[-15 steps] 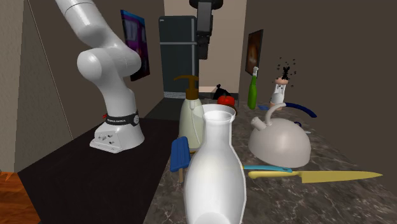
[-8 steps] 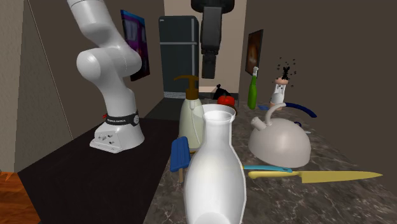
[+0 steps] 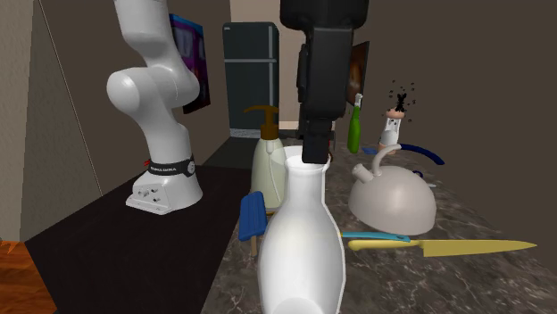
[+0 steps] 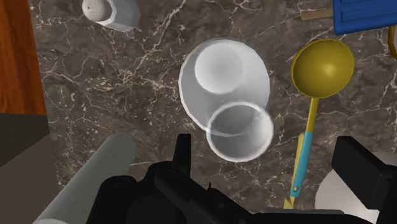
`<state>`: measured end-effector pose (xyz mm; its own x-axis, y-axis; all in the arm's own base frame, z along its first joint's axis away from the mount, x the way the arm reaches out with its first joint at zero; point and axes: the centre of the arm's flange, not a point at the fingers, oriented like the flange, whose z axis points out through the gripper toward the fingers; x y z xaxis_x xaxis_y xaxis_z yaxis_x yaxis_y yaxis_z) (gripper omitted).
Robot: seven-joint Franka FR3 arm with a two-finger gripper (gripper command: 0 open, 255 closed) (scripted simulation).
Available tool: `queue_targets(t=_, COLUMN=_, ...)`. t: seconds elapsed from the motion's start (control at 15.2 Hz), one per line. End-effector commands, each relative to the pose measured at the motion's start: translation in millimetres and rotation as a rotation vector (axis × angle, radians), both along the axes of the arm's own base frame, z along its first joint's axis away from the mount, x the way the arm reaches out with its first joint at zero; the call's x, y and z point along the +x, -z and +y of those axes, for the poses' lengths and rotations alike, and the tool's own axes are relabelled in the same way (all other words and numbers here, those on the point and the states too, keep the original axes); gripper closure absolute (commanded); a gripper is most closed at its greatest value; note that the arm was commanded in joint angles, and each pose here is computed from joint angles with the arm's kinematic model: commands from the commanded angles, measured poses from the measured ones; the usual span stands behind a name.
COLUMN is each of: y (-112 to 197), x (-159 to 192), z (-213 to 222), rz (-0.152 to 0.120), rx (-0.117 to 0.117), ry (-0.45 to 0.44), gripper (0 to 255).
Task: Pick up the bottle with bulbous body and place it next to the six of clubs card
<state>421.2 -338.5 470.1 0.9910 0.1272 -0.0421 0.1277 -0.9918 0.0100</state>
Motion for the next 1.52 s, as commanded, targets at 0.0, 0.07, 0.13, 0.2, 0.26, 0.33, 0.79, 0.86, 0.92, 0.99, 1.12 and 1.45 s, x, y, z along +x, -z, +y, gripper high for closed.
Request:
queue_targets(t=0.0, y=8.8, x=3.9, z=-11.1, rz=-0.001, rx=0.002, ry=-0.002, gripper=0)
queue_targets(t=0.07, y=14.0, x=3.7, z=-11.2, rz=-0.001, rx=0.002, ry=-0.002, gripper=0)
queue_targets(t=0.13, y=19.3, x=3.4, z=-11.3, rz=-0.001, rx=0.002, ry=-0.002, gripper=0)
queue_targets(t=0.2, y=24.6, x=3.2, z=-11.4, rz=-0.001, rx=0.002, ry=-0.002, gripper=0)
queue_targets(t=0.26, y=29.9, x=3.0, z=-11.4, rz=-0.001, rx=0.002, ry=-0.002, gripper=0)
queue_targets(t=0.33, y=35.1, x=2.8, z=-11.5, rz=-0.001, rx=0.002, ry=-0.002, gripper=0)
queue_targets(t=0.79, y=43.4, x=2.5, z=-11.6, rz=-0.001, rx=0.002, ry=-0.002, gripper=0)
queue_targets(t=0.86, y=43.4, x=2.5, z=-11.6, rz=-0.001, rx=0.002, ry=-0.002, gripper=0)
queue_targets(t=0.92, y=43.4, x=2.5, z=-11.6, rz=-0.001, rx=0.002, ry=-0.002, gripper=0)
queue_targets(t=0.99, y=43.4, x=2.5, z=-11.6, rz=-0.001, rx=0.002, ry=-0.002, gripper=255)
queue_targets(t=1.12, y=43.4, x=2.5, z=-11.6, rz=-0.001, rx=0.002, ry=-0.002, gripper=255)
queue_targets(t=1.45, y=43.4, x=2.5, z=-11.6, rz=-0.001, rx=0.002, ry=-0.002, gripper=255)
